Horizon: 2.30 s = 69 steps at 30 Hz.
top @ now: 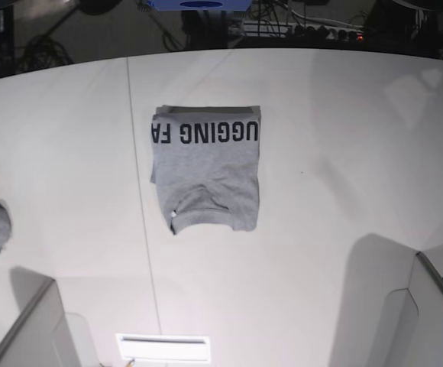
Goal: Fold the T-shirt properly
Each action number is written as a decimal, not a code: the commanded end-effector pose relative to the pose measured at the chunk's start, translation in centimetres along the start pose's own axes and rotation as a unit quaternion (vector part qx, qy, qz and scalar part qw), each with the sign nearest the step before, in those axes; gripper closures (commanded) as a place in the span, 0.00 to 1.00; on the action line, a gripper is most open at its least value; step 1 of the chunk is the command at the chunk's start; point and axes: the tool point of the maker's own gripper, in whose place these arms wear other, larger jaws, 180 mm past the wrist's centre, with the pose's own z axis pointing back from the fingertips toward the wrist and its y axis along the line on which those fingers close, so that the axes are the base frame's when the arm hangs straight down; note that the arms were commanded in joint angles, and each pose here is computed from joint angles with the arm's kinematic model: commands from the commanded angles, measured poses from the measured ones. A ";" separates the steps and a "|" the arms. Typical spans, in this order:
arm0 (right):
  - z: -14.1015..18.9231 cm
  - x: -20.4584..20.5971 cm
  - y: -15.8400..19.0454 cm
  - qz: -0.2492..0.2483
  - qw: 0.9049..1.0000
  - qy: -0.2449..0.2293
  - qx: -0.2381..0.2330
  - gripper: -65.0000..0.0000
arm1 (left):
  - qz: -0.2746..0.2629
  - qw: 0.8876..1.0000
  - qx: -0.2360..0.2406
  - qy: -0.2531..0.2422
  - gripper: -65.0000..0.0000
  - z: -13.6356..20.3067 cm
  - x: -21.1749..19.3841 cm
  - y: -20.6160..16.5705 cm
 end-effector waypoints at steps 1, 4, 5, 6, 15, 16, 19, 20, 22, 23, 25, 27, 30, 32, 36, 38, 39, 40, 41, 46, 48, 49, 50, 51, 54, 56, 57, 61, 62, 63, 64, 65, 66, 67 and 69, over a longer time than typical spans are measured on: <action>0.3 -0.5 -0.2 0.014 1.000 0.012 -0.001 1.00 | -0.002 1.000 0.002 -0.002 1.00 1.1 0.4 0.6; 0.0 -2.1 1.2 0.021 0.997 0.067 0.017 1.00 | 0.015 1.000 0.009 0.025 1.00 2.3 -1.0 0.0; -0.1 -2.6 1.7 0.023 0.996 0.085 0.023 1.00 | 0.021 0.999 0.012 0.035 1.00 2.8 -1.6 0.0; -0.3 -2.8 2.2 0.026 0.995 0.096 0.030 1.00 | 0.026 0.999 0.015 0.043 1.00 3.1 -2.0 -0.1; -3.2 -5.4 8.3 0.048 0.974 0.188 0.114 1.00 | 0.095 0.977 -0.038 0.185 1.00 6.4 -9.0 -5.9; -4.0 -5.6 8.9 0.048 0.972 0.195 0.122 1.00 | 0.106 0.970 -0.049 0.215 1.00 6.3 -10.6 -7.2; -6.1 -6.2 10.1 0.046 0.966 0.214 0.141 1.00 | 0.136 0.947 -0.056 0.287 1.00 6.2 -14.1 -9.8; -6.9 -6.3 10.3 0.045 0.964 0.220 0.145 1.00 | 0.145 0.941 -0.055 0.301 1.00 6.0 -14.8 -10.4; -8.5 -7.1 10.5 0.036 0.957 0.243 0.153 1.00 | 0.164 0.928 -0.057 0.331 1.00 5.6 -16.3 -11.9; -9.2 -7.7 10.6 0.029 0.952 0.259 0.159 1.00 | 0.174 0.923 -0.058 0.339 1.00 5.1 -16.9 -12.7; -10.7 -7.9 11.0 0.010 0.951 0.259 0.168 1.00 | 0.191 0.913 -0.062 0.355 1.00 4.1 -17.8 -14.1; -12.0 -8.2 11.5 -0.017 0.954 0.246 0.171 1.00 | 0.211 0.899 -0.068 0.377 1.00 3.3 -18.7 -15.8; -14.1 -7.7 10.6 -0.053 0.972 0.190 0.126 1.00 | 0.241 0.861 -0.105 0.435 1.00 2.1 -20.4 -19.7; -14.8 -6.6 9.8 -0.044 0.984 0.139 0.104 1.00 | 0.251 0.833 -0.148 0.470 1.00 2.0 -20.8 -22.7; -15.8 -3.4 10.0 0.023 0.990 0.067 0.122 1.00 | 0.230 0.813 -0.208 0.492 1.00 1.1 -20.8 -26.4; -16.3 -2.8 10.3 0.051 0.987 0.075 0.133 1.00 | 0.192 0.820 -0.217 0.494 1.00 0.5 -21.1 -26.5; -16.5 -2.7 10.5 0.065 0.985 0.082 0.138 1.00 | 0.168 0.827 -0.219 0.490 1.00 -0.1 -21.3 -26.4; -16.6 -2.5 11.0 0.074 0.983 0.086 0.144 1.00 | 0.155 0.832 -0.220 0.485 1.00 -0.9 -21.3 -26.8; -16.6 -2.5 11.2 0.081 0.982 0.090 0.148 1.00 | 0.139 0.838 -0.220 0.480 1.00 -1.5 -21.3 -26.9; -17.1 -1.6 11.1 0.088 0.981 0.088 0.147 1.00 | 0.128 0.845 -0.215 0.473 1.00 -2.6 -21.2 -27.0; -17.2 -1.5 10.9 0.088 0.982 0.088 0.145 1.00 | 0.128 0.849 -0.214 0.465 1.00 -3.8 -21.0 -27.1; -17.2 -1.5 10.9 0.088 0.982 0.088 0.145 1.00 | 0.128 0.851 -0.214 0.463 1.00 -4.0 -20.9 -27.1; -17.2 -1.5 10.9 0.088 0.982 0.088 0.145 1.00 | 0.129 0.851 -0.214 0.461 1.00 -4.2 -20.9 -27.1; -17.3 -1.4 10.8 0.088 0.982 0.087 0.144 1.00 | 0.129 0.852 -0.214 0.461 1.00 -4.3 -20.9 -27.1; -17.3 -1.3 11.1 0.087 0.982 0.086 0.145 1.00 | 0.127 0.853 -0.213 0.459 1.00 -4.6 -20.9 -26.9; -17.2 -1.4 11.6 0.085 0.981 0.091 0.148 1.00 | 0.127 0.856 -0.213 0.453 1.00 -5.5 -20.7 -27.0; -17.2 -1.3 12.4 0.084 0.980 0.095 0.154 1.00 | 0.128 0.858 -0.212 0.451 1.00 -5.6 -20.7 -26.9; -16.9 -2.0 13.8 0.086 0.975 0.123 0.162 1.00 | 0.126 0.858 -0.216 0.449 1.00 -5.6 -20.6 -27.1; -16.9 -1.8 14.3 0.085 0.975 0.121 0.165 1.00 | 0.127 0.858 -0.215 0.448 1.00 -5.7 -20.5 -27.2; -16.9 -1.8 14.5 0.084 0.975 0.121 0.167 1.00 | 0.128 0.859 -0.214 0.448 1.00 -5.9 -20.5 -27.2; -16.9 -1.8 14.5 0.084 0.975 0.121 0.167 1.00 | 0.129 0.859 -0.213 0.447 1.00 -6.0 -20.5 -27.2; -16.9 -1.8 14.5 0.084 0.975 0.120 0.167 1.00 | 0.130 0.859 -0.212 0.447 1.00 -6.0 -20.5 -27.1; -17.0 -1.7 14.3 0.085 0.975 0.119 0.165 1.00 | 0.130 0.860 -0.212 0.446 1.00 -6.2 -20.5 -27.1; -17.2 -1.2 14.2 0.085 0.976 0.113 0.164 1.00 | 0.130 0.861 -0.212 0.445 1.00 -6.3 -20.4 -27.1; -17.5 -0.7 13.3 0.088 0.978 0.104 0.157 1.00 | 0.130 0.861 -0.210 0.444 1.00 -6.4 -20.4 -27.1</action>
